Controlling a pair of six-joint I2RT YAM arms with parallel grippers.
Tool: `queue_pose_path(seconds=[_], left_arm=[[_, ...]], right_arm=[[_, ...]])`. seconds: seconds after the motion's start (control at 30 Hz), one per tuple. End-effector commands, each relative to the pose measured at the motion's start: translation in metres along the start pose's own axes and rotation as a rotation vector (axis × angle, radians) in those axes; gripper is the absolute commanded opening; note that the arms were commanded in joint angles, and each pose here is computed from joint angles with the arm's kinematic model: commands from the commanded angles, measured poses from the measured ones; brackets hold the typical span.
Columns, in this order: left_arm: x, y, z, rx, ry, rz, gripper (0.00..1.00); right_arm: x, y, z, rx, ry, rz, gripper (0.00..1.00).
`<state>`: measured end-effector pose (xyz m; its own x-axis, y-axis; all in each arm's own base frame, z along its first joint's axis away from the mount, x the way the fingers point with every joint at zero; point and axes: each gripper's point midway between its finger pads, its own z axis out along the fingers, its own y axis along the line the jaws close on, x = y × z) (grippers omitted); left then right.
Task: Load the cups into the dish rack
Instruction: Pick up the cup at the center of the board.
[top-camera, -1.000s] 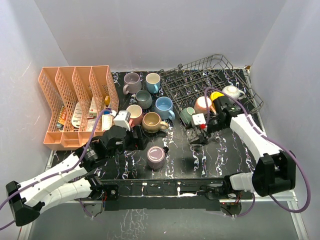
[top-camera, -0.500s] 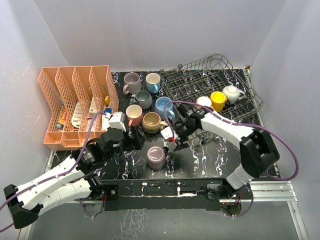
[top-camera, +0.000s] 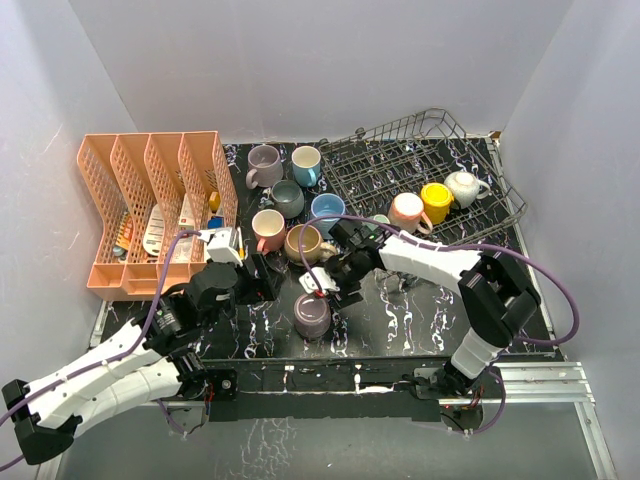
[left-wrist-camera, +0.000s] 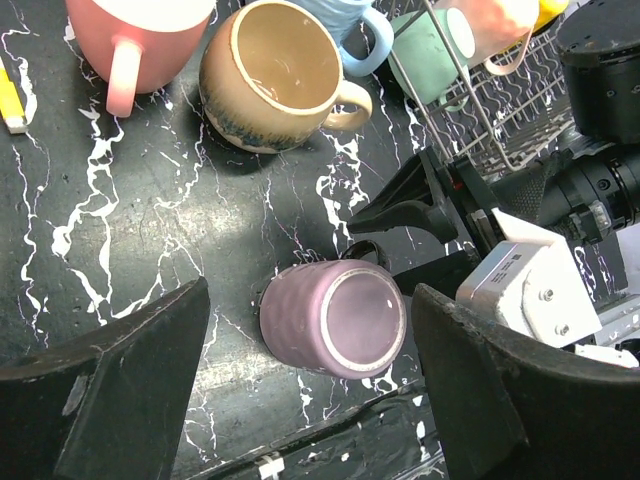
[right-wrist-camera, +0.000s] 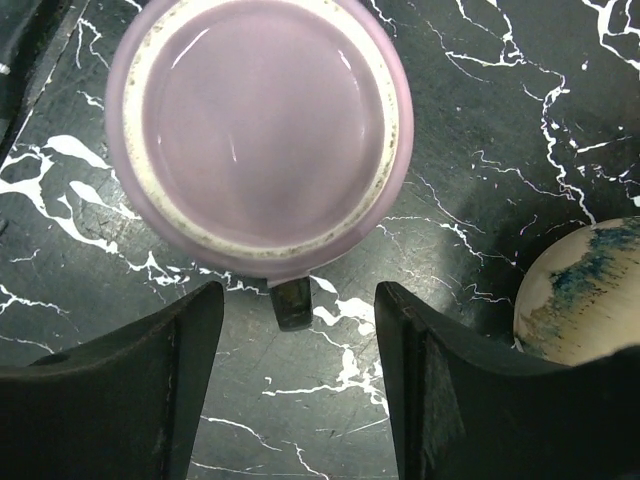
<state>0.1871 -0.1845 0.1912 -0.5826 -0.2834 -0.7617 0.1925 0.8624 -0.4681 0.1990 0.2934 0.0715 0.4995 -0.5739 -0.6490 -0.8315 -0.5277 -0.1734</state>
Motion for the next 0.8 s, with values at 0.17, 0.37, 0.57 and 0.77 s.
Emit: queue_pose_path(seconds=[0.17, 0.37, 0.57, 0.77], left_arm=[[-0.002, 0.009, -0.002, -0.022, -0.027, -0.021, 0.79], [0.000, 0.009, -0.002, -0.017, -0.030, -0.029, 0.78], [0.001, 0.010, -0.002, -0.012, -0.028, -0.037, 0.78], [0.002, 0.011, -0.003, -0.013, -0.030, -0.039, 0.78]], right_arm=[[0.003, -0.012, 0.015, 0.053, 0.018, 0.025, 0.56], [0.005, -0.004, 0.022, 0.047, 0.013, 0.026, 0.48], [0.006, 0.000, 0.026, 0.053, 0.009, 0.031, 0.44], [0.004, -0.003, 0.028, 0.066, -0.005, 0.061, 0.41]])
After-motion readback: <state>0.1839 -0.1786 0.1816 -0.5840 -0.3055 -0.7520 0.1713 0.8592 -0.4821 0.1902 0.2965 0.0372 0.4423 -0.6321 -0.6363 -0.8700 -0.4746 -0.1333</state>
